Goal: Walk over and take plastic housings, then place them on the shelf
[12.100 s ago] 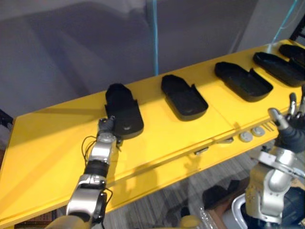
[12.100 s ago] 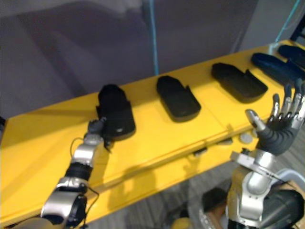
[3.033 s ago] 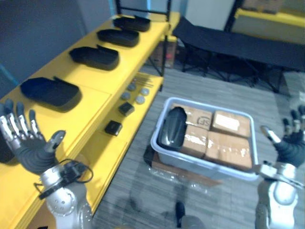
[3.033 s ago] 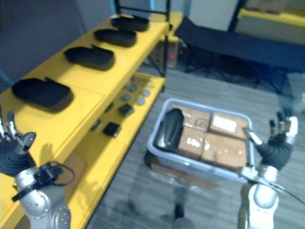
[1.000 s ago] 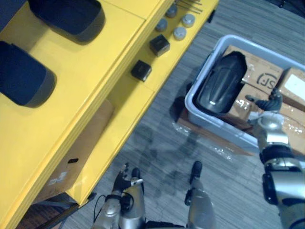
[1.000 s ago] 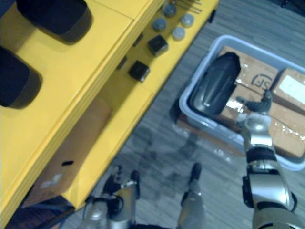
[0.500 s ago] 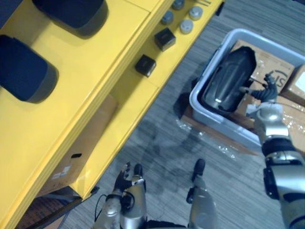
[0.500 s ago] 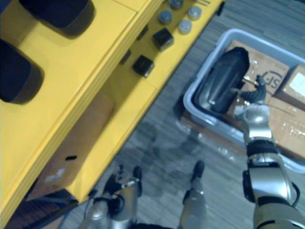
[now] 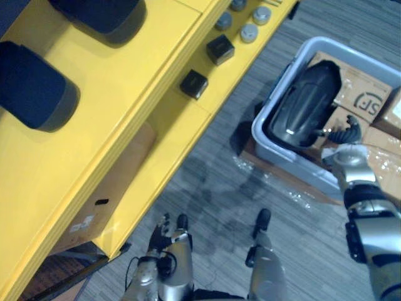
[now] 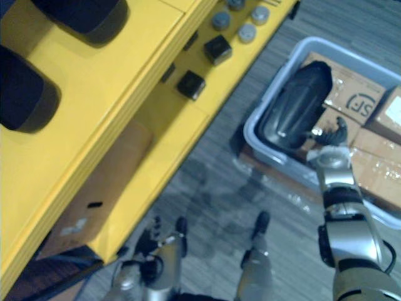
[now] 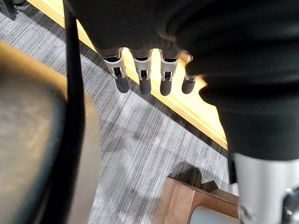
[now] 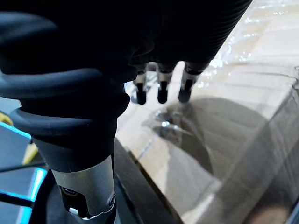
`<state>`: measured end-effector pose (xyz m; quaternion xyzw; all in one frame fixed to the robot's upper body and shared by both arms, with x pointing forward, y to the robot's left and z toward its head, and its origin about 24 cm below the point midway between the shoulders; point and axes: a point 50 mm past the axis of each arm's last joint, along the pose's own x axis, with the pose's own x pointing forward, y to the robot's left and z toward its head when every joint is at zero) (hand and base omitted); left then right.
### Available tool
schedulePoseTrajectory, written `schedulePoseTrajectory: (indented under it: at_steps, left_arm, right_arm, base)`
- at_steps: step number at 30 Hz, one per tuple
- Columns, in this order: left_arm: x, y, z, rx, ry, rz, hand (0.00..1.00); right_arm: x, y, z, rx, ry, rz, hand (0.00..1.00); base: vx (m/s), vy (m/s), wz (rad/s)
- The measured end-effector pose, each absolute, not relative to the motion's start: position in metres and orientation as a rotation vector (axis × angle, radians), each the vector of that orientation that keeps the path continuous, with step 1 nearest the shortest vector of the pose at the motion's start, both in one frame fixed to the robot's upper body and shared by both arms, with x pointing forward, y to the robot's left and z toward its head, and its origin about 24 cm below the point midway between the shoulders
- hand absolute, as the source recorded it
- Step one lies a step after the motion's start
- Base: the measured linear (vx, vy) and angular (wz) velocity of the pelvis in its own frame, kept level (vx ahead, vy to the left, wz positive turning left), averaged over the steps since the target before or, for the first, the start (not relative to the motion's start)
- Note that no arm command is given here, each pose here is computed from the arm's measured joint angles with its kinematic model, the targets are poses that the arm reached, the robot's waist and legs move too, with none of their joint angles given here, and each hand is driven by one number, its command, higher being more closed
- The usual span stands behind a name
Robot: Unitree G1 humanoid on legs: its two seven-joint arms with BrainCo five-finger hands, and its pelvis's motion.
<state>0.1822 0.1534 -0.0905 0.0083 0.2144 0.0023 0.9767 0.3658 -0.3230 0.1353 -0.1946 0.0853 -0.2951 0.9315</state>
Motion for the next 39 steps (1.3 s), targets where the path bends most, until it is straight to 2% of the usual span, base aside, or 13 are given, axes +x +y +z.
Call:
schedulePoseTrajectory:
  at_steps: [6, 7, 19, 31, 39]
  left_arm:
    - [0.181, 0.155, -0.092, -0.026, 0.44, 0.047, 0.0]
    - [0.181, 0.153, -0.092, -0.031, 0.439, 0.05, 0.0]
    - [0.183, 0.147, -0.091, -0.063, 0.431, 0.06, 0.0]
    - [0.183, 0.146, -0.089, -0.053, 0.416, 0.077, 0.0]
    - [0.18, 0.141, -0.077, -0.107, 0.353, 0.087, 0.0]
  right_arm:
    - [0.367, -0.327, 0.143, -0.442, 0.173, -0.613, 0.0]
    - [0.367, -0.33, 0.145, -0.452, 0.174, -0.62, 1.0]
    - [0.351, -0.373, 0.172, -0.565, 0.209, -0.718, 1.0]
    - [0.352, -0.368, 0.16, -0.726, 0.321, -0.666, 1.0]
    - [0.351, -0.371, 0.167, -0.751, 0.271, -0.769, 1.0]
  base:
    - [0.0, -0.01, 0.05]
    - [-0.02, 0.007, 0.05]
    - [-0.02, 0.0, 0.05]
    - [0.0, 0.001, 0.02]
    - [-0.01, -0.006, 0.04]
